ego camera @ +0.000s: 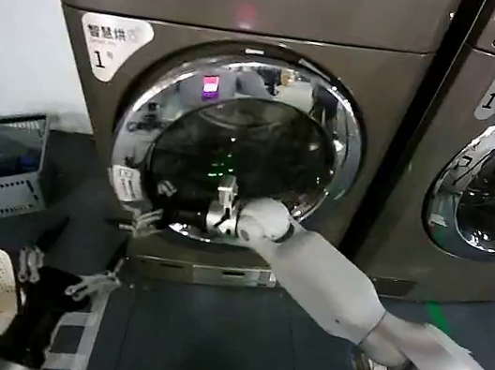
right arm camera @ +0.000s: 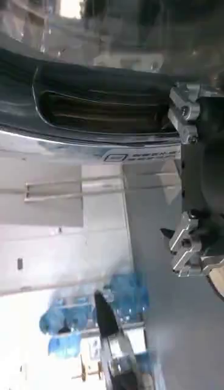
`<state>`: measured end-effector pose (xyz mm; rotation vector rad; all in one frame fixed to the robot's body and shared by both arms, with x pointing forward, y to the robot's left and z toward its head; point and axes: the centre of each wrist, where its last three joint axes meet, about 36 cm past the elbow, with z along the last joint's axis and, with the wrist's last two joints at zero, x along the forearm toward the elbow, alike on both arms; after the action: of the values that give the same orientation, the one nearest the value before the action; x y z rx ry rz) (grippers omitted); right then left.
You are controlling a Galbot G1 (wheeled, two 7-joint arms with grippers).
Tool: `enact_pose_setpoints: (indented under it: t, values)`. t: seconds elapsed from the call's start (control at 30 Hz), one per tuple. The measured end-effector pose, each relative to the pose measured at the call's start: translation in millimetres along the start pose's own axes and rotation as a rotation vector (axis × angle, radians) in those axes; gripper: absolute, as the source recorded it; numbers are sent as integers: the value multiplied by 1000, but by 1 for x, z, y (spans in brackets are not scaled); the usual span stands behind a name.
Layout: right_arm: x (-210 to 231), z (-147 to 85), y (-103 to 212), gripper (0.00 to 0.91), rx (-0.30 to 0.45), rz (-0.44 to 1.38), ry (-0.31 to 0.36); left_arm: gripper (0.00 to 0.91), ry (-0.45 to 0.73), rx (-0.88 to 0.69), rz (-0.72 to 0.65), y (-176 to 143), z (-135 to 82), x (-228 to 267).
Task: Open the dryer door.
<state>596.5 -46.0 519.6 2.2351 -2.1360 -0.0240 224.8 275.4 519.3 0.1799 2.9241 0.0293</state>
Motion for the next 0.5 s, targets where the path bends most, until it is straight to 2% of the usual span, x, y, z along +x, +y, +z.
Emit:
enact_pose_setpoints:
  t: [0.23,0.5]
  values:
    - [14,0,16,907,25,-80,9,907,-35,2,-60,33,-8,-11]
    - [30,-3,38,907,35,-122,3,907,-44,-74,-92,75,1,-24]
